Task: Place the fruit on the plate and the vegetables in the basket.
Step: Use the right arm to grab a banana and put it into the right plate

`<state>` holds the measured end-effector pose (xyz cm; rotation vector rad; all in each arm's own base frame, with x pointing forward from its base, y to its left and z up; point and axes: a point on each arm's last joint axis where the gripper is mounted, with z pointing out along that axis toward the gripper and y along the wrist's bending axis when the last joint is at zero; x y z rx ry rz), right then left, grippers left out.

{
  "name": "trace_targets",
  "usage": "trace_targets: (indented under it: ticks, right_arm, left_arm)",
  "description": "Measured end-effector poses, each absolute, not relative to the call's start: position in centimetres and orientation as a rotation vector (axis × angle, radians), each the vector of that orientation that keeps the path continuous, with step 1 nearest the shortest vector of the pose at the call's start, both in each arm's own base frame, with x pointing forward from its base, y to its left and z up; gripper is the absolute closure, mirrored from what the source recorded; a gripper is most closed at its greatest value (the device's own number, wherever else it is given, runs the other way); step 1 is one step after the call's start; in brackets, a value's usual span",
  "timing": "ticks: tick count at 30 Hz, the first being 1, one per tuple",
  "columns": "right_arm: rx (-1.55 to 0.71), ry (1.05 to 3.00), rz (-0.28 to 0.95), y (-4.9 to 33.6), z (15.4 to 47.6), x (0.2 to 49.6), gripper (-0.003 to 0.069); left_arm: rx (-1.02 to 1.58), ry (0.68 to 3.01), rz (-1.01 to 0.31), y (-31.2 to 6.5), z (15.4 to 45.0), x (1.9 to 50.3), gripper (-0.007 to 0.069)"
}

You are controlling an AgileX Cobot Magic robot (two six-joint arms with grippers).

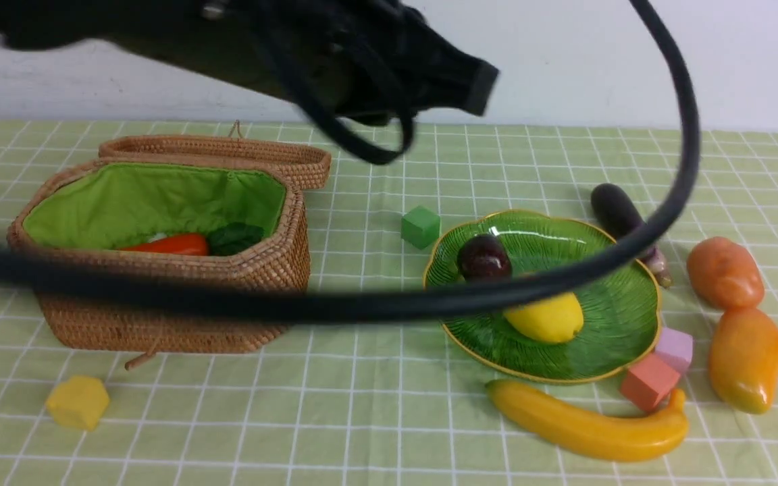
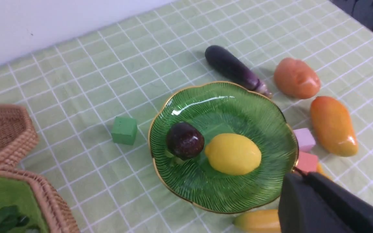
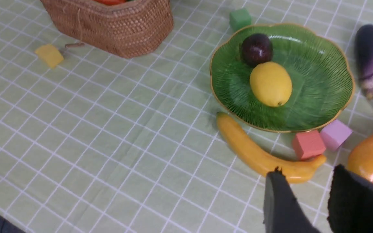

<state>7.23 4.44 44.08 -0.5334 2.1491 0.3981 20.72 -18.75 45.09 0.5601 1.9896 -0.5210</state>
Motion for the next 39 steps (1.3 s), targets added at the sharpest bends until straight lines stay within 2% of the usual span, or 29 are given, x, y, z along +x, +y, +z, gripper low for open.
trace_targets:
  ticks: [5, 10, 16, 27, 33, 39]
  right_arm:
    - [-0.539, 2.231, 0.45, 5.3, 43.3, 9.8, 0.0424]
    - [-0.574, 2.296, 0.583, 6.9, 42.5, 12.5, 0.0424]
    - [-0.594, 2.385, 0.637, 7.9, 40.9, 15.6, 0.0424]
    - [-0.575, 2.453, 0.674, 8.2, 39.7, 16.2, 0.0424]
    - [-0.66, 2.506, 0.64, 8.4, 36.1, 16.5, 0.0424]
    - [-0.882, 2.548, 0.555, 12.0, 31.6, 18.9, 0.0424]
  left_arm:
    - [0.538, 1.926, -0.564, -13.6, 44.7, 15.1, 0.0638]
    - [0.48, 1.754, -0.668, -8.3, 43.9, 9.1, 0.0638]
    - [0.429, 1.591, -0.728, -3.8, 43.9, 4.3, 0.0638]
    - [0.44, 1.699, -0.754, -3.6, 41.1, 3.7, 0.0638]
    - [0.438, 1.696, -0.765, -3.6, 41.1, 3.7, 0.0638]
    - [0.441, 1.681, -0.763, -3.7, 41.2, 3.7, 0.0638]
